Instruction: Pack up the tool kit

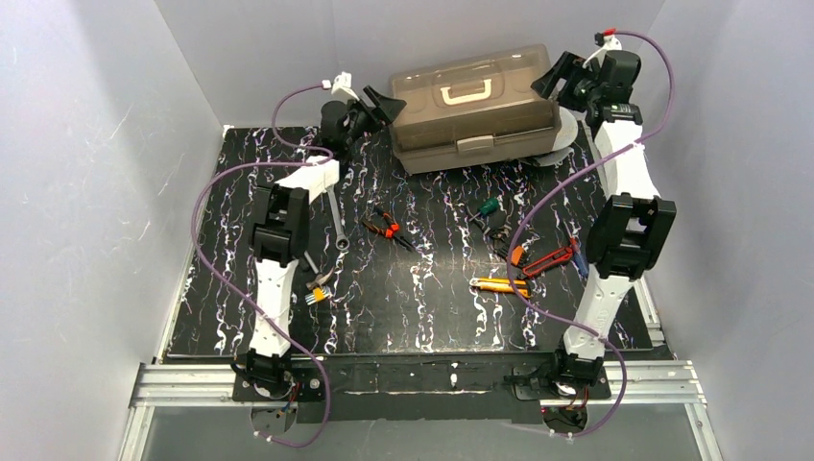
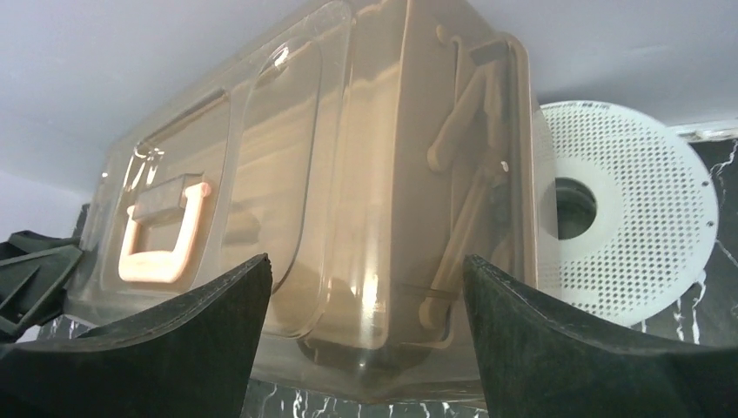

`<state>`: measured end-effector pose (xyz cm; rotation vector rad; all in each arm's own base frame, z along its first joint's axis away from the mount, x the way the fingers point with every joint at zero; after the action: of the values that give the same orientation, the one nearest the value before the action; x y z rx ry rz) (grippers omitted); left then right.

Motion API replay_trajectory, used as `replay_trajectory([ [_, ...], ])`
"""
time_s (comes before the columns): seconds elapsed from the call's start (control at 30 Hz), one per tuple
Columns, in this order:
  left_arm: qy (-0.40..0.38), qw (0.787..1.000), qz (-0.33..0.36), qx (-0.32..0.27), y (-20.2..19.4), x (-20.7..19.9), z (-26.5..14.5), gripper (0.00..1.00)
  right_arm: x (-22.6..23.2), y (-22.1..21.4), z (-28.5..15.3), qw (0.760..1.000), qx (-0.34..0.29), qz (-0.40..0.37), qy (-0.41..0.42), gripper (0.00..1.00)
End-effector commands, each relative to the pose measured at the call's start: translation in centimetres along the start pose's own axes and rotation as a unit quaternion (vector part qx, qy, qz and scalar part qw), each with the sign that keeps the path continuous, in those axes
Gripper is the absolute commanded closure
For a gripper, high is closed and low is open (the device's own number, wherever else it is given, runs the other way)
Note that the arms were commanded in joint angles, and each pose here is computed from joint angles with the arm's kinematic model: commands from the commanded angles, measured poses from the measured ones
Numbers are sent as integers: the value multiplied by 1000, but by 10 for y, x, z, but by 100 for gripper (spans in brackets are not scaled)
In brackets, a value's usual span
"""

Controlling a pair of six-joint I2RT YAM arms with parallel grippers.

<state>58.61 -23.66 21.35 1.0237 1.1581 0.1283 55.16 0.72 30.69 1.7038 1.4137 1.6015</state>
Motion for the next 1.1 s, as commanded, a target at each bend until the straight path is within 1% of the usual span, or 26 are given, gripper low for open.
replay_trajectory([
  [0.0, -65, 998, 2, 8, -3, -59, -45, 29, 84, -48, -9, 991, 85, -20, 98, 14],
  [0.1, -57, 998, 10, -1, -5, -72, -80, 28, 112, -65, -16, 988, 97, -25, 119, 15],
  [0.2, -46, 999, 18, 14, -12, -79, -107, 26, 139, -85, -20, 984, 111, -24, 140, 15],
  [0.27, -39, 999, 18, 23, -16, -83, -125, 25, 151, -96, -21, 981, 124, -15, 151, 15],
  [0.37, -34, 999, 12, 20, -21, -91, -152, 25, 161, -110, -20, 975, 141, -2, 170, 15],
  [0.47, -39, 999, 17, 29, -30, -100, -177, 24, 164, -122, -18, 971, 158, 10, 176, 14],
  [0.6, -22, 997, 43, 64, -54, -103, -205, 21, 160, -134, -11, 963, 190, 24, 189, 14],
  [0.83, -28, 993, 53, 102, -81, -123, -243, 20, 156, -145, 2, 953, 225, 45, 198, 12],
  [0.97, -30, 990, 64, 125, -95, -132, -257, 19, 156, -148, 5, 951, 231, 50, 201, 12],
  [1.07, -62, 982, 70, 162, -118, -139, -256, 18, 152, -144, 5, 954, 227, 44, 191, 11],
])
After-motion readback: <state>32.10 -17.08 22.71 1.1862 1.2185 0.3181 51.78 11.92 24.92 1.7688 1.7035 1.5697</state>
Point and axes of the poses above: each gripper's point midway between its finger pads, its own z axis out along the fingers, its own x axis along the line the jaws close on, y = z × x, the point moved 6 cm from there along -z, back along the fingers, and after that the axes turned 1 degree about z, right-handed, at the moved point
